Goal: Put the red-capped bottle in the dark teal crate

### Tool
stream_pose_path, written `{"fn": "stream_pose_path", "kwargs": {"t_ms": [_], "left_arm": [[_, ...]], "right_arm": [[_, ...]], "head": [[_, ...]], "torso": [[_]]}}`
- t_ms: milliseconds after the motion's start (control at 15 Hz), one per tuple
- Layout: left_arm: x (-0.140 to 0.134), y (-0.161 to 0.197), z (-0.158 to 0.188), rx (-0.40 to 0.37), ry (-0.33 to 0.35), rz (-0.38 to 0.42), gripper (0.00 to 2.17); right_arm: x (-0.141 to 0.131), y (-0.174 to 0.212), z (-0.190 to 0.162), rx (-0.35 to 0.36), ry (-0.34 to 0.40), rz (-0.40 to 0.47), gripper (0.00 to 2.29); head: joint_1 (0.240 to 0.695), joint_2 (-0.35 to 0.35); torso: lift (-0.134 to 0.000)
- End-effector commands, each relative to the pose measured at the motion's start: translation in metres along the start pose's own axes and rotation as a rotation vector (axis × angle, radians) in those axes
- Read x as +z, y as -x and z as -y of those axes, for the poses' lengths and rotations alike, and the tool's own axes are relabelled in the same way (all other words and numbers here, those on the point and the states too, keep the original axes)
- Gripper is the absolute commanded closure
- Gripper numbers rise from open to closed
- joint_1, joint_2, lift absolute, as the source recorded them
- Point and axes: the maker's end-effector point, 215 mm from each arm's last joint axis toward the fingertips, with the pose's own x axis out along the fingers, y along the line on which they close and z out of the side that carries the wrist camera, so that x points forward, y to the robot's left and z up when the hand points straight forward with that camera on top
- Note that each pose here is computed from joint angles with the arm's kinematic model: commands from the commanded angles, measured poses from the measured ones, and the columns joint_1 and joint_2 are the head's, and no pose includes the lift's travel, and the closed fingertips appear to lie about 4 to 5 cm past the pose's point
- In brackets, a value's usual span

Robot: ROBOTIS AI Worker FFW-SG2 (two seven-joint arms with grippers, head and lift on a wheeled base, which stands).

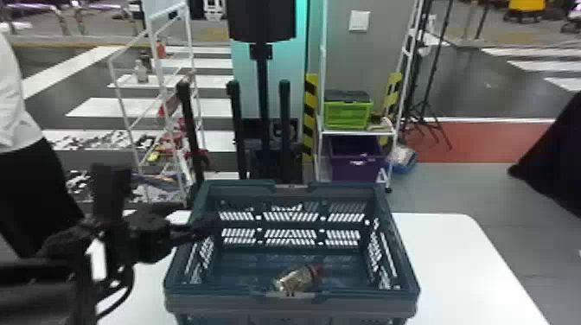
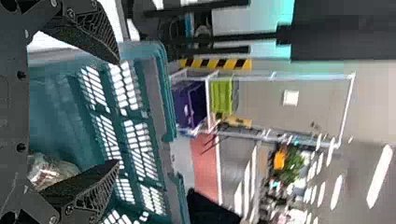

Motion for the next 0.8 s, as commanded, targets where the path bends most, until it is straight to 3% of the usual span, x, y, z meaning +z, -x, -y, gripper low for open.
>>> {"fn": "stream_pose_path", "kwargs": {"t_ms": [0,200,333,533,600,733], "left_arm": [[-0.014,0.044,-0.01,0.041,0.053,0.041,0.16],[-0.04,0.088,-0.019,0.115,0.079,0.054,0.16],[-0.047,0.111,-0.024,0.161,0.06,0.092,0.16],[-0.049,0.141,-0.025,0.214,-0.033,0.241,0.18],[-0.061,0.146,-0.022,0.234,-0.033,0.257,0.18],[-0.06,0.166,-0.004,0.286,-0.084,0.389,0.19]], "right_arm": [[0.004,-0.001,-0.003,0.011,0.004,0.007,0.15],[0.008,-0.004,-0.007,0.028,0.006,0.009,0.15],[0.008,-0.004,-0.01,0.037,0.006,0.005,0.15],[0.009,-0.007,-0.019,0.063,0.003,0.003,0.15],[0.009,-0.009,-0.021,0.072,0.006,0.0,0.15],[0.012,-0.01,-0.027,0.086,0.004,0.007,0.15]], "head": [[0.499,0.0],[0.499,0.0],[0.499,0.0],[0.499,0.0],[0.499,0.0],[0.499,0.0]], "torso": [[0.0],[0.0],[0.0],[0.0],[0.0],[0.0]]}}
